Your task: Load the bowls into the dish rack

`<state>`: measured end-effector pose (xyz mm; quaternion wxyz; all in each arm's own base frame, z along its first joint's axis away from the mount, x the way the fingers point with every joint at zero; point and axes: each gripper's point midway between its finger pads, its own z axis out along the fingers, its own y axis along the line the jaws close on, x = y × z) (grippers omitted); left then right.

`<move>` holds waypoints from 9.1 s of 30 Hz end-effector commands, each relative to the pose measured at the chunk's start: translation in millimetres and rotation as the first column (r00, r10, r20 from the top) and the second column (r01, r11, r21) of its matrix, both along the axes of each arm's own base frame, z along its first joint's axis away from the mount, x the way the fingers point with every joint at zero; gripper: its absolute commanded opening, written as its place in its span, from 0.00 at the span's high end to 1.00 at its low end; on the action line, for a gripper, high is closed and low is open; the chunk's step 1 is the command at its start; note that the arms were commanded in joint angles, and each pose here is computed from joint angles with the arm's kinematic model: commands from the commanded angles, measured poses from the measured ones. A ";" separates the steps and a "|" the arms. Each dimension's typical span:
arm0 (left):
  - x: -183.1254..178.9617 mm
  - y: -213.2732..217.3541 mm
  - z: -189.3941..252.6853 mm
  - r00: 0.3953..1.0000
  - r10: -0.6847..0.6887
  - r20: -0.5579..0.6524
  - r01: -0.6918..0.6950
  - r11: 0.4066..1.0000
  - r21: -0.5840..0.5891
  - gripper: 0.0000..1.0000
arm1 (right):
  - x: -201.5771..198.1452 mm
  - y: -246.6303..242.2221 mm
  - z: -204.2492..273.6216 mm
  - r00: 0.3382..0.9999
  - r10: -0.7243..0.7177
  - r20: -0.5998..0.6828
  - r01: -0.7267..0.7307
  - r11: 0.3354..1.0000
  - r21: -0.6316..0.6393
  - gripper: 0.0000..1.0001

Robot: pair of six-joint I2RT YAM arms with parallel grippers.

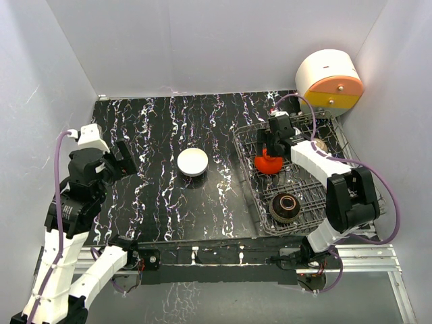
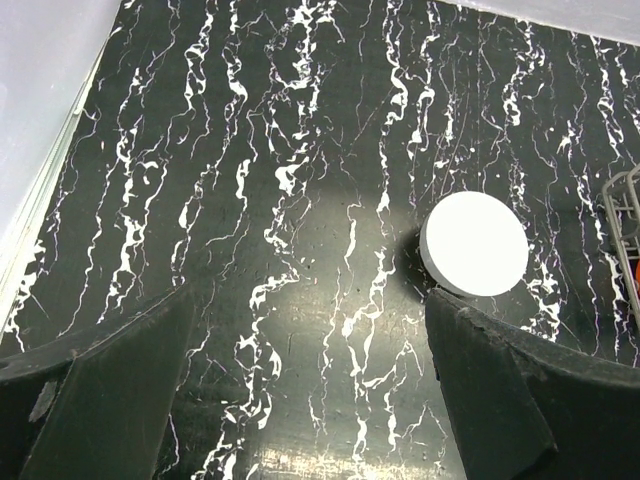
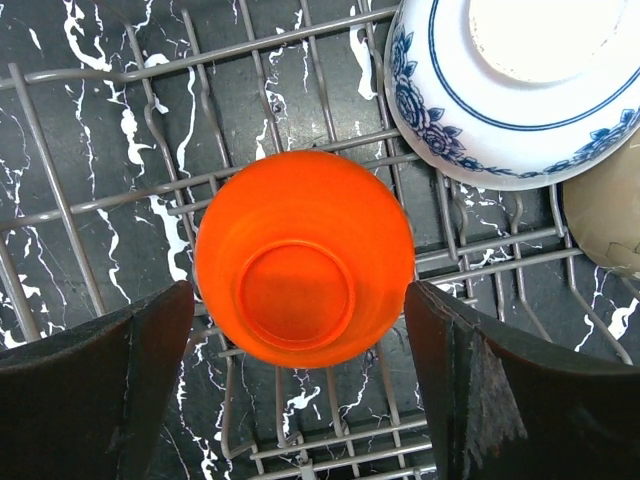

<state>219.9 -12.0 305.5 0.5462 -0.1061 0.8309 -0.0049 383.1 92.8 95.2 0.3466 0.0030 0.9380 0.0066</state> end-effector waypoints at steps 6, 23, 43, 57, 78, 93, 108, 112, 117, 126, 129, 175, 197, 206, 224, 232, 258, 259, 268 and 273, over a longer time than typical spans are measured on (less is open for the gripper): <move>-1.9 4.6 1.5 0.999 0.029 -0.022 -0.029 1.000 0.010 0.03 | 9.8 4.3 1.7 0.999 0.023 0.048 -0.022 1.000 -0.005 0.27; 6.7 -0.9 -3.1 0.998 0.023 -0.054 -0.023 1.000 0.003 0.03 | 13.1 11.1 -12.5 0.999 0.039 0.030 -0.039 0.999 0.006 0.40; 8.4 -1.8 -4.0 0.998 0.023 -0.057 -0.023 1.000 0.000 0.03 | 22.2 32.4 20.1 0.983 0.034 0.180 -0.062 0.986 0.155 0.56; 7.9 -1.9 -9.1 0.998 0.023 -0.064 -0.023 1.000 0.001 0.03 | 32.9 38.3 51.5 0.956 0.007 0.295 -0.071 0.975 0.208 0.61; 3.1 3.2 -9.9 0.997 0.039 -0.068 -0.038 0.999 0.016 0.03 | 69.7 53.4 22.1 0.964 0.013 0.267 -0.069 0.977 0.201 0.59; 2.1 5.4 -9.9 0.997 0.044 -0.068 -0.042 0.999 0.029 0.03 | 58.2 40.2 53.2 0.937 -0.029 0.349 -0.031 0.986 0.166 0.63; 22.7 -5.9 -8.3 0.997 0.029 -0.074 -0.029 1.000 0.003 0.03 | 21.1 31.1 39.7 0.944 -0.015 0.330 -0.038 0.987 0.155 0.63; 23.6 -6.7 -11.7 0.996 0.029 -0.081 -0.029 1.000 0.002 0.03 | 19.2 33.0 28.9 0.949 0.006 0.314 -0.055 0.987 0.149 0.63; 20.2 -5.2 -14.2 0.996 0.033 -0.087 -0.033 0.999 0.001 0.03 | 16.1 37.5 15.3 0.962 0.016 0.271 -0.062 0.985 0.161 0.63; 13.7 -0.8 -20.1 0.995 0.046 -0.091 -0.045 0.999 0.011 0.03 | 2.0 47.2 7.6 0.965 0.095 0.245 -0.134 0.979 0.151 0.59; 13.3 -1.5 -21.0 0.995 0.043 -0.090 -0.042 0.999 0.006 0.03 | -1.2 47.9 -2.7 0.971 0.094 0.220 -0.129 0.980 0.149 0.54; 14.6 -5.6 -12.6 0.999 -0.049 -0.015 0.050 0.997 0.060 0.03 | 38.8 -133.8 46.9 0.900 -0.399 0.173 0.383 0.916 0.122 0.01; 16.4 -6.4 -24.1 0.996 -0.090 -0.002 0.089 0.990 0.107 0.03 | 39.9 -190.7 6.9 0.827 -0.547 0.132 0.532 0.836 0.133 0.04; 17.1 -7.0 -28.1 0.995 -0.097 -0.002 0.097 0.989 0.114 0.03 | 41.9 -201.7 8.9 0.797 -0.579 0.171 0.569 0.815 0.108 0.17; 16.2 -5.5 -26.8 0.995 -0.095 0.007 0.093 0.988 0.120 0.03 | 55.8 -205.9 11.6 0.778 -0.597 0.196 0.583 0.802 0.127 0.54; 15.9 -5.6 -28.4 0.995 -0.096 0.006 0.095 0.988 0.120 0.03 | 53.6 -222.3 51.7 0.696 -0.639 0.327 0.633 0.761 0.140 0.59; 14.4 -5.2 -31.3 0.995 -0.095 -0.002 0.095 0.988 0.120 0.03 | 52.8 -99.1 25.5 0.919 -0.348 0.187 0.267 0.896 0.355 0.45; 14.7 -5.4 -31.2 0.995 -0.095 -0.001 0.095 0.988 0.118 0.03 | 51.5 -102.4 23.2 0.914 -0.364 0.181 0.288 0.893 0.345 0.45; 13.6 -4.5 -31.7 0.996 -0.093 -0.002 0.092 0.988 0.121 0.03 | 47.3 -142.3 13.9 0.854 -0.468 0.228 0.430 0.881 0.196 0.44; 12.9 -3.3 -30.8 0.996 -0.088 0.000 0.088 0.989 0.123 0.03 | 48.5 -163.4 12.9 0.814 -0.512 0.273 0.500 0.858 0.119 0.44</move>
